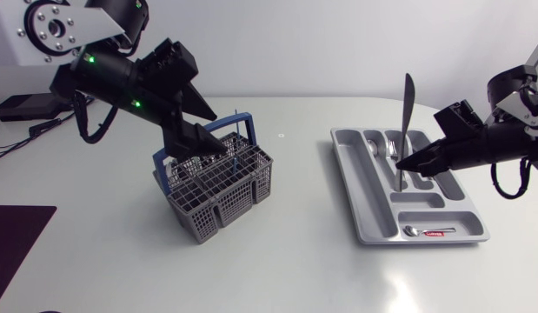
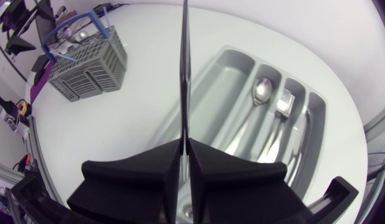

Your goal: Unload the cutlery basket into the drawer organizer.

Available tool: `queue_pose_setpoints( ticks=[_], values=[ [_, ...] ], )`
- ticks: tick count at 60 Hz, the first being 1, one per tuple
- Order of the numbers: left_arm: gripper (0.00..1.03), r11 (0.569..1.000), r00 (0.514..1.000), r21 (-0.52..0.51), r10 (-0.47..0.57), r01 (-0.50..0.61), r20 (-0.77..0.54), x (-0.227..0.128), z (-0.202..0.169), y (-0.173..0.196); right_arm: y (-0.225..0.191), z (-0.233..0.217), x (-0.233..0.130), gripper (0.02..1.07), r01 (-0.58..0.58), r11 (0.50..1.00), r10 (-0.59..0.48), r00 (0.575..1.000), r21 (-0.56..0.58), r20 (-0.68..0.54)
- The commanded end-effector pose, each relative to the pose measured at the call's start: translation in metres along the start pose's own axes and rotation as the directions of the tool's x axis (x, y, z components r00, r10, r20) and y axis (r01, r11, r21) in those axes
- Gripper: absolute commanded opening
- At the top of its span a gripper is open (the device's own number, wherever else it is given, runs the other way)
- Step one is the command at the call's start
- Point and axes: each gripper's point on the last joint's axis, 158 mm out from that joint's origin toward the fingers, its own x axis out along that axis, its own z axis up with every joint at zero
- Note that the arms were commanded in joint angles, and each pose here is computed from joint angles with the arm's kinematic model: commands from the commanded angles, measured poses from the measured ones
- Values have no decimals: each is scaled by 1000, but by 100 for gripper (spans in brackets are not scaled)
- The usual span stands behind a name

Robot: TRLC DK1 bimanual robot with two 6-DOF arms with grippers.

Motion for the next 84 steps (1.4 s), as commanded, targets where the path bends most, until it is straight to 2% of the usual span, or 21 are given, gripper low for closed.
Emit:
queue_pose_setpoints(
  ticks=[1,18,33,46,72,84],
  values=[
    [100,999,999,-6,39,-39,-5,-2,-2,-3,-33,5,-5,7,46,999,-46,999,21,-8],
    [100,986,985,-2,164,-164,-48,5,-19,9,-124,-20,-4,7,196,961,-175,977,194,-119],
    [100,981,980,0,191,-192,-54,9,-32,8,-170,-53,4,7,296,916,-235,944,273,-233],
    [100,981,979,-6,195,-196,-59,11,-38,8,-183,-71,10,7,328,897,-243,926,296,-290],
    [100,979,977,3,205,-205,-52,14,-48,2,-193,-97,50,7,323,881,-187,909,347,-372],
    [100,975,974,10,221,-221,-49,12,-50,1,-197,-108,53,7,344,871,-192,896,352,-401]
  ],
)
